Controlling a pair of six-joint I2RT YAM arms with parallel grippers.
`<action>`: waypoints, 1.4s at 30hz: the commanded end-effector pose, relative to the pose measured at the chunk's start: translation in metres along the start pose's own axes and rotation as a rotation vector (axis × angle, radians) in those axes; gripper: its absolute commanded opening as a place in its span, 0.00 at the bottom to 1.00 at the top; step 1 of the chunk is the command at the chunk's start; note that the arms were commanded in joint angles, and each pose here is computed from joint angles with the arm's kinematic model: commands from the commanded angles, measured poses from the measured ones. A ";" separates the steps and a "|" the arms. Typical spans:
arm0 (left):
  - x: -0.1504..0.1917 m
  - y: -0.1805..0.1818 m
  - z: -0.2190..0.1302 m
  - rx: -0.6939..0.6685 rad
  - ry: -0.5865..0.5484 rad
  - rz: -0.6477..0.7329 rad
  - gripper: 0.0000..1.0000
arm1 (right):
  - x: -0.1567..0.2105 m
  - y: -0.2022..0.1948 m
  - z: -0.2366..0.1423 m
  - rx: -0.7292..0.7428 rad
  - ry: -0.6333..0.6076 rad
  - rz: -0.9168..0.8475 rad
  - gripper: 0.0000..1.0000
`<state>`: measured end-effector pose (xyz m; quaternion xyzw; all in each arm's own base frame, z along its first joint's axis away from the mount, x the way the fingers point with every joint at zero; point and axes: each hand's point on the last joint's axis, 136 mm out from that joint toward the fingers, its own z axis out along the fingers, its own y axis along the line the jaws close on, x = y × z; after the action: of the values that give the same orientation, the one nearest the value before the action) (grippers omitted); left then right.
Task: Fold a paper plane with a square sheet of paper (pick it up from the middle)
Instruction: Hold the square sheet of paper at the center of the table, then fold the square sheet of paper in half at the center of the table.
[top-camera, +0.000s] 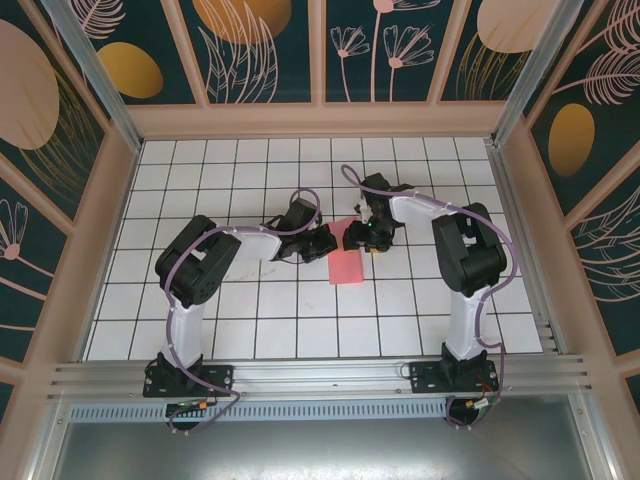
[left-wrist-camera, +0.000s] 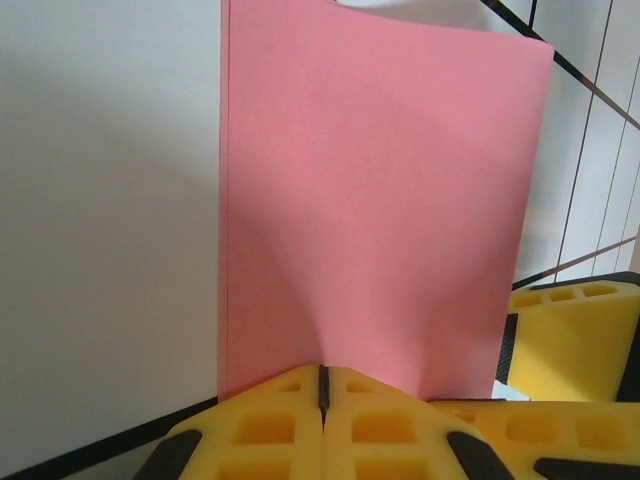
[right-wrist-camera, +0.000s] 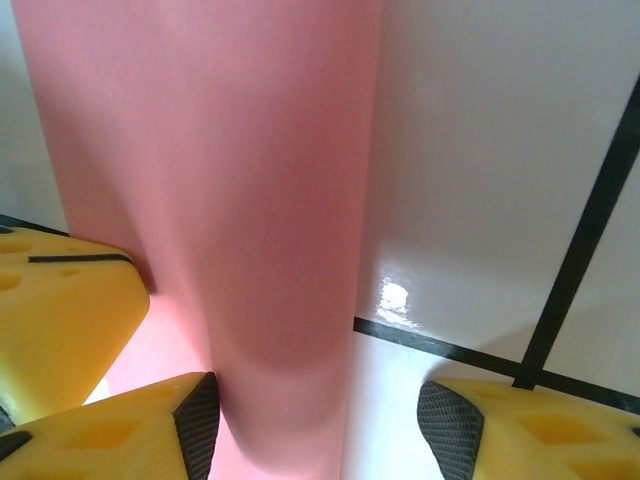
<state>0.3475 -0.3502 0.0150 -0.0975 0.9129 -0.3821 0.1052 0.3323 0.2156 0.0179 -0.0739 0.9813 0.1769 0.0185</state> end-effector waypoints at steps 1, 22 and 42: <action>0.017 0.038 0.009 -0.106 0.042 -0.016 0.00 | -0.017 -0.036 0.011 0.106 -0.087 0.050 0.66; 0.016 0.040 0.009 -0.118 0.038 -0.004 0.00 | -0.019 0.048 -0.069 -0.635 -0.291 0.110 0.00; 0.019 0.040 0.010 -0.107 0.050 0.000 0.00 | -0.006 0.043 -0.030 -0.623 -0.189 0.116 0.00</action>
<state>0.3477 -0.3504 0.0153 -0.0883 0.9134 -0.3820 0.1097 0.3345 0.2392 0.0573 0.0219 0.8854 0.4589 0.0703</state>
